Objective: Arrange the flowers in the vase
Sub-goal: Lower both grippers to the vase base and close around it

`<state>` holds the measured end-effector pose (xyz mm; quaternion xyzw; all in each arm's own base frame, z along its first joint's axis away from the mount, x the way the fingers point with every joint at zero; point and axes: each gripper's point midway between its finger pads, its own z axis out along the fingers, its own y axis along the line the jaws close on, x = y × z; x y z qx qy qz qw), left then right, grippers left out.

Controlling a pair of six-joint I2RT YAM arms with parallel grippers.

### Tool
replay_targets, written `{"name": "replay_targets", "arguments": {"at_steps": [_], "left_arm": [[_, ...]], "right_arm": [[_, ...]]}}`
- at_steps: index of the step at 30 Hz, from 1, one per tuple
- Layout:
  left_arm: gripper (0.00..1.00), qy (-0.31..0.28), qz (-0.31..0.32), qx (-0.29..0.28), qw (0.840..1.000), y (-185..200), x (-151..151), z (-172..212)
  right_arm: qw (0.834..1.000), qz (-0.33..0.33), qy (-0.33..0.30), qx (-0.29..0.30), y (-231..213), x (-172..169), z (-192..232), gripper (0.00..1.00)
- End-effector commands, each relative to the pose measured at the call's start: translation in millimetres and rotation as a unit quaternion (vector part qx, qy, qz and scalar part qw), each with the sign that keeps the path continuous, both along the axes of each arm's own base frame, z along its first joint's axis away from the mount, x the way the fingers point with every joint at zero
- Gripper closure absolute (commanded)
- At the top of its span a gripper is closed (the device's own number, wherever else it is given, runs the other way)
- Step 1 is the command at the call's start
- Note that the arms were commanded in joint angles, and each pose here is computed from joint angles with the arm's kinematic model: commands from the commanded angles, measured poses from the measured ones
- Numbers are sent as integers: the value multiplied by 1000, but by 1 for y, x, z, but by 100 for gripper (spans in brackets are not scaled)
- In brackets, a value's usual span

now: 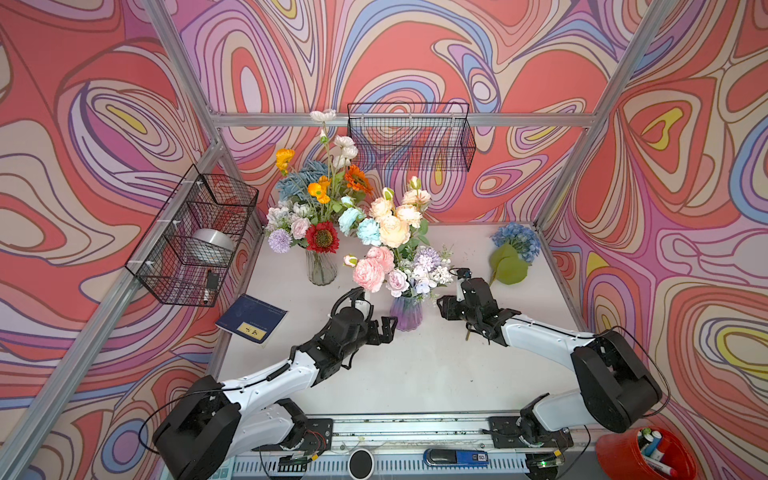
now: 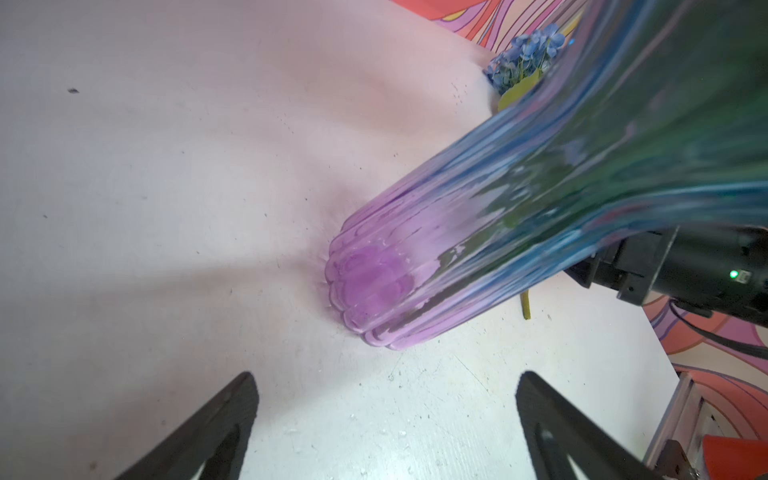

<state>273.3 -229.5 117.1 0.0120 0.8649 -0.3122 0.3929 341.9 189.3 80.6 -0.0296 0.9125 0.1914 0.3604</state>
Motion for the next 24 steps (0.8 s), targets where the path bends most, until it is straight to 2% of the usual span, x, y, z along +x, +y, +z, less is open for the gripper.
{"name": "replay_targets", "arguments": {"at_steps": [1, 4, 5, 11, 19, 24], "left_arm": [[0, -18, 31, -36, 999, -8, 19, 19], [0, -14, 41, -29, 999, -9, 26, 9], [0, -26, 46, -37, 998, -15, 35, 22], [0, -39, 70, -10, 997, -16, 55, 20], [0, -40, 103, 19, 994, 7, 73, 14], [0, -32, 123, 43, 991, 29, 69, 12]], "right_arm": [[999, 25, 27, 23, 23, -10, -7, 43], [999, 31, 35, 25, 31, -15, -13, 43], [999, 31, 36, 25, 32, -16, -15, 43], [998, 51, 27, 40, 47, -20, -12, 44], [996, 61, 18, 59, 63, -21, -15, 44], [994, 78, 3, 77, 81, -13, -6, 44]]}}
